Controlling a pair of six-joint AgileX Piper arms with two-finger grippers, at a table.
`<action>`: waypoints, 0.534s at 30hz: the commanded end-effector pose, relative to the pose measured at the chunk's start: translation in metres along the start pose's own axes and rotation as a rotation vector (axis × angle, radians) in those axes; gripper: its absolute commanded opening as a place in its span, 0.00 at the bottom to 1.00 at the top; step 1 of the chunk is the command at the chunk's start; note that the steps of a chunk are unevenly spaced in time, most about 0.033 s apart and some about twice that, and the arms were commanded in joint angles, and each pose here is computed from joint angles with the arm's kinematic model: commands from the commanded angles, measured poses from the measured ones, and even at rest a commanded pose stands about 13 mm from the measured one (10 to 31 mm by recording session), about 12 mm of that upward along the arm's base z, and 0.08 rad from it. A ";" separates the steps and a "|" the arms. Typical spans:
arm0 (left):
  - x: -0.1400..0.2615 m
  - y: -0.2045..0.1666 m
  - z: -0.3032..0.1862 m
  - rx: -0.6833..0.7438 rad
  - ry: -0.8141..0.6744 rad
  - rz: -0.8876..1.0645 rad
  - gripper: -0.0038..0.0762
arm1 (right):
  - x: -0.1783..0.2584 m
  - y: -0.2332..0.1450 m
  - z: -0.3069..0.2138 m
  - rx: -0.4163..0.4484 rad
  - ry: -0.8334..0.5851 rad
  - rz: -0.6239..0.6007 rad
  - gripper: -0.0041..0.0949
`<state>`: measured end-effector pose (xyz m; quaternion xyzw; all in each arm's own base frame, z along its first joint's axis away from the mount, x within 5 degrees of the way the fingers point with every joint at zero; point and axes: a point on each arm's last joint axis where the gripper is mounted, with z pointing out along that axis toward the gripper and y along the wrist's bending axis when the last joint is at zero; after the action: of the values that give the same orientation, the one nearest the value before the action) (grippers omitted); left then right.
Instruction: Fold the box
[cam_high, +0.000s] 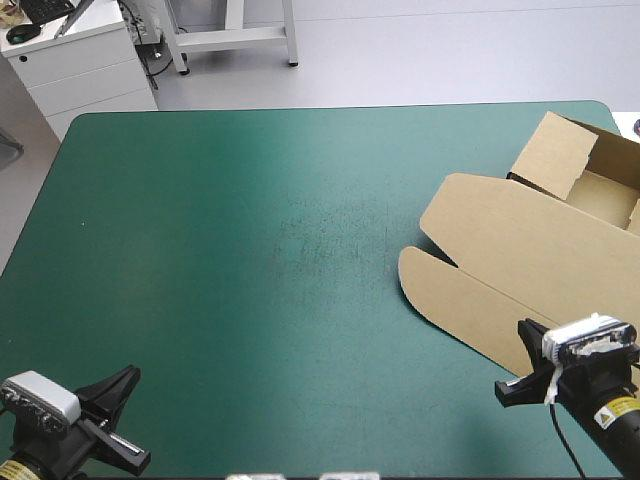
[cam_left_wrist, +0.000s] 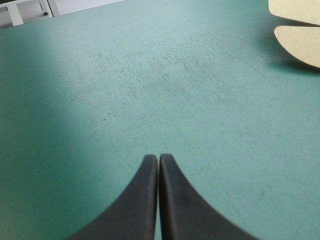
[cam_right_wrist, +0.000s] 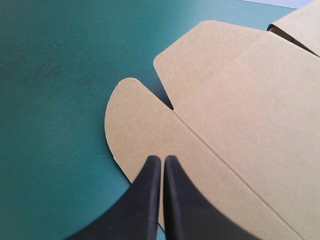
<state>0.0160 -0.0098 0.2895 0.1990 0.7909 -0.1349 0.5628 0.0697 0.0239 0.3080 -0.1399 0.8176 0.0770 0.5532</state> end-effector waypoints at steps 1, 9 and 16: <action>-0.011 0.000 -0.004 0.007 -0.098 0.018 0.04 | 0.001 0.000 -0.011 0.033 -0.154 -0.003 0.04; 0.000 -0.001 -0.007 0.014 -0.164 0.016 0.04 | 0.027 0.001 -0.028 0.080 -0.247 0.004 0.04; 0.002 -0.001 -0.011 0.014 -0.190 0.011 0.04 | 0.033 -0.002 -0.042 0.131 -0.316 0.062 0.04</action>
<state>0.0088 -0.0069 0.2777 0.2043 0.7671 -0.1374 0.5924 0.0250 0.0085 0.2804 -0.0841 0.7578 0.0595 0.6444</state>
